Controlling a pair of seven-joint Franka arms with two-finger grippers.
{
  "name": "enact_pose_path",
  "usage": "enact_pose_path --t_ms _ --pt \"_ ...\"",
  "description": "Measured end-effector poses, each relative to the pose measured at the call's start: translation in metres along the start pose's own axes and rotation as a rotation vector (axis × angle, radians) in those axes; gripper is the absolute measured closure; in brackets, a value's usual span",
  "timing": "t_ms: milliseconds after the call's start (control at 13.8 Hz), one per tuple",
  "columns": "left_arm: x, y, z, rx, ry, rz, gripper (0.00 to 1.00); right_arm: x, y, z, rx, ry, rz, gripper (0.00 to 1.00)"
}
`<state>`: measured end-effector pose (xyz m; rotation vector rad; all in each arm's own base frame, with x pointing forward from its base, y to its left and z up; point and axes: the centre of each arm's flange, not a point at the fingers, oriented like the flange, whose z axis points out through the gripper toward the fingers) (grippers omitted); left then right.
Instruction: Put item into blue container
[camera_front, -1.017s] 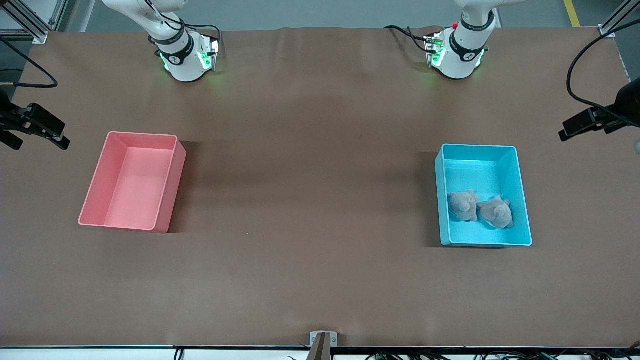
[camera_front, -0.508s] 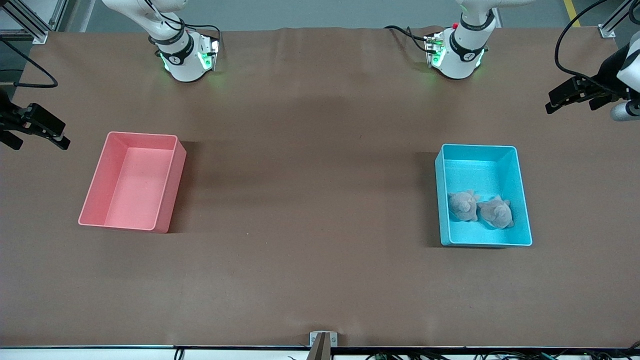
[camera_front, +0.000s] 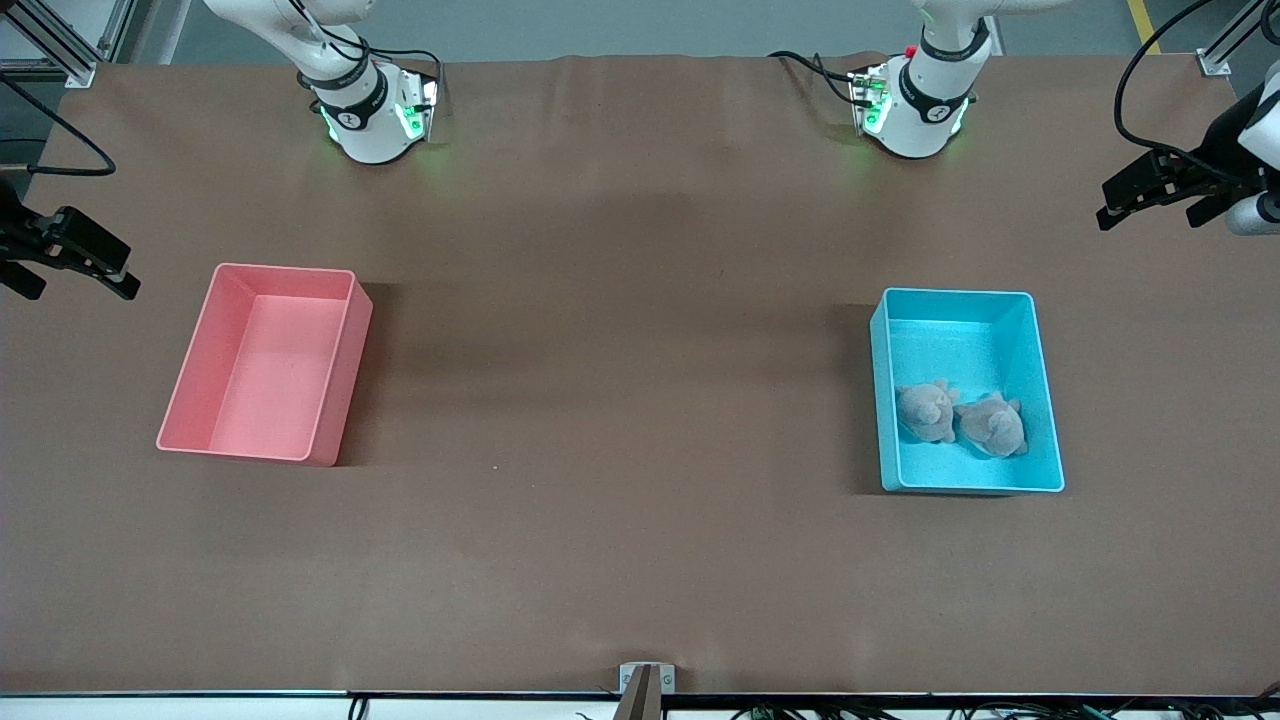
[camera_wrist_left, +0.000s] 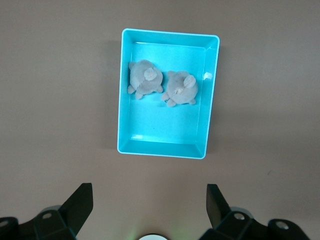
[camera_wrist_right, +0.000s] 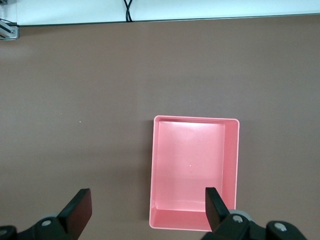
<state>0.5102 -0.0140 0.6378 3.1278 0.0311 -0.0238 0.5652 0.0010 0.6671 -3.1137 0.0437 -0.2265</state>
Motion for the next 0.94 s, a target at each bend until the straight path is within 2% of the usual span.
enact_pose_path --t_ms 944 --pt "-0.002 -0.006 -0.011 0.0 0.018 -0.007 0.0 0.0 0.0 0.0 0.0 0.0 0.0 0.0"
